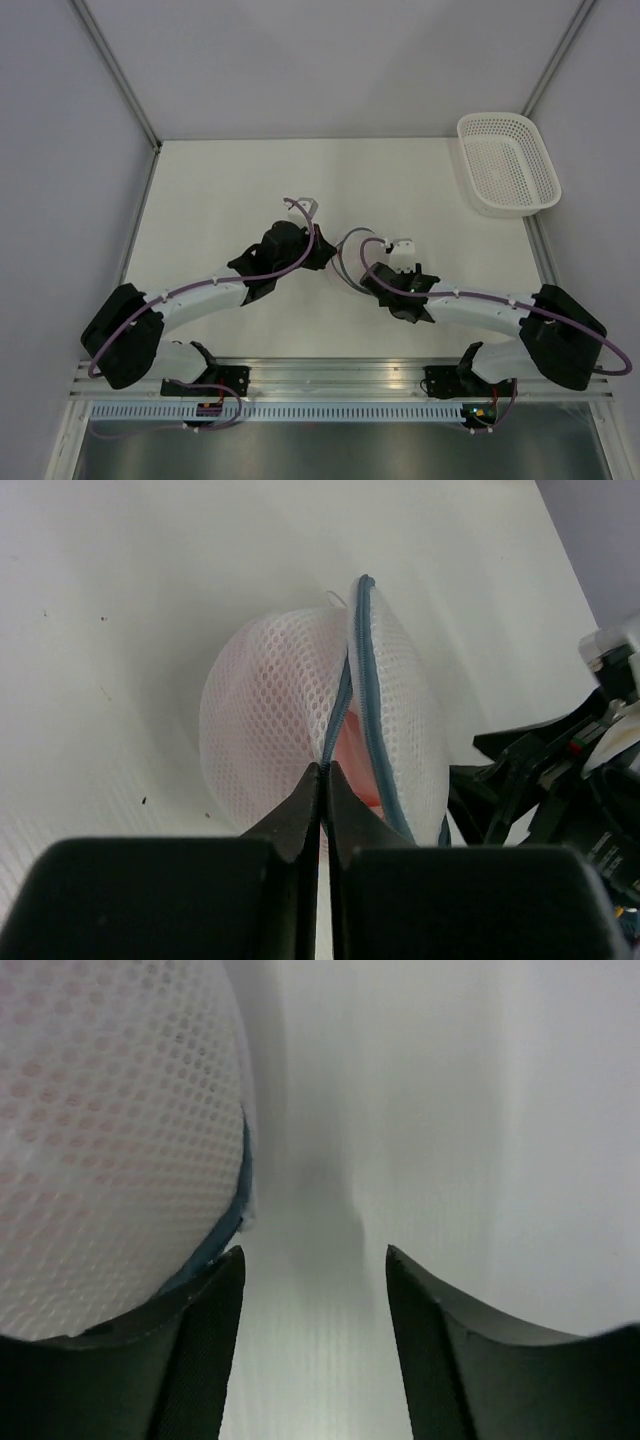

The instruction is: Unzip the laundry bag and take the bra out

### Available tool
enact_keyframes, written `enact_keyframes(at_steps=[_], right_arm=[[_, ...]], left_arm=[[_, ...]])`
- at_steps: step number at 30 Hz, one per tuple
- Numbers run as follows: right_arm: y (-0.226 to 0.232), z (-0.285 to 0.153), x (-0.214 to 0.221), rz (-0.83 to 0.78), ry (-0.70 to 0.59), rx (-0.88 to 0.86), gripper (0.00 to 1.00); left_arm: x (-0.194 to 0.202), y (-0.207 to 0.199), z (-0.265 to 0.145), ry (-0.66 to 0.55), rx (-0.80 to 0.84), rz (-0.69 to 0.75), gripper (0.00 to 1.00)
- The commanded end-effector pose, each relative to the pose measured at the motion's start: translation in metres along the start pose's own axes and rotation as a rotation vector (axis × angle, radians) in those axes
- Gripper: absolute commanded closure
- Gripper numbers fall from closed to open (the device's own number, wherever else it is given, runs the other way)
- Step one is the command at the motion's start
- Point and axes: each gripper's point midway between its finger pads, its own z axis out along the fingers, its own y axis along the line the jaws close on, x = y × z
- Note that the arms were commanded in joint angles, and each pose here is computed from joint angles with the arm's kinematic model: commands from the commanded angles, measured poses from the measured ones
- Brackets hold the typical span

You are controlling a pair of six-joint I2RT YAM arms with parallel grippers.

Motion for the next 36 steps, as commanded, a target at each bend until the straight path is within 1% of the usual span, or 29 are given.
enact_keyframes(at_steps=[1,2,3,4,5,6,7,9,11,15,20,23,27,30,34,36], right_arm=[[-0.015,-0.031,-0.035,0.099,-0.082,0.007,0.33],[-0.013,-0.039,-0.043,0.111,-0.094,-0.029,0.26],[-0.011,-0.057,-0.060,0.129,-0.135,-0.097,0.23],[-0.003,-0.068,-0.065,0.133,-0.130,-0.167,0.22],[0.000,-0.078,-0.072,0.131,-0.144,-0.217,0.19],[0.003,-0.095,-0.087,0.138,-0.186,-0.283,0.18],[0.006,-0.105,-0.093,0.136,-0.197,-0.328,0.16],[0.016,-0.122,-0.104,0.125,-0.204,-0.414,0.16],[0.025,-0.130,-0.107,0.089,-0.201,-0.469,0.16],[0.047,-0.136,-0.114,0.038,-0.176,-0.537,0.16],[0.061,-0.131,-0.115,-0.011,-0.147,-0.520,0.16],[0.067,-0.134,-0.119,-0.031,-0.151,-0.519,0.15],[0.070,-0.145,-0.124,-0.019,-0.174,-0.548,0.15],[0.076,-0.146,-0.122,-0.030,-0.158,-0.564,0.14],[0.071,-0.132,-0.110,-0.071,-0.108,-0.459,0.15],[0.062,-0.123,-0.100,-0.098,-0.087,-0.373,0.15]], left_arm=[[-0.013,-0.017,-0.020,-0.049,0.079,-0.007,0.98],[-0.008,-0.015,-0.024,-0.043,0.081,-0.019,0.98],[-0.009,-0.016,-0.027,-0.048,0.088,-0.028,0.98],[-0.013,-0.023,-0.034,-0.062,0.116,-0.037,0.98],[-0.007,-0.022,-0.036,-0.053,0.122,-0.054,0.98],[-0.005,-0.025,-0.039,-0.048,0.137,-0.063,0.98],[-0.009,-0.031,-0.045,-0.065,0.162,-0.075,0.98],[-0.002,-0.038,-0.050,-0.050,0.203,-0.112,0.98],[-0.003,-0.048,-0.056,-0.066,0.254,-0.148,0.98],[-0.004,-0.071,-0.063,-0.055,0.337,-0.176,0.98],[-0.011,-0.091,-0.068,-0.061,0.390,-0.196,0.98],[-0.014,-0.099,-0.071,-0.064,0.412,-0.198,0.98],[-0.011,-0.103,-0.071,-0.053,0.417,-0.204,0.98],[-0.011,-0.104,-0.071,-0.055,0.424,-0.220,0.98],[-0.013,-0.103,-0.073,-0.065,0.420,-0.232,0.98],[-0.014,-0.099,-0.074,-0.078,0.392,-0.237,0.98]])
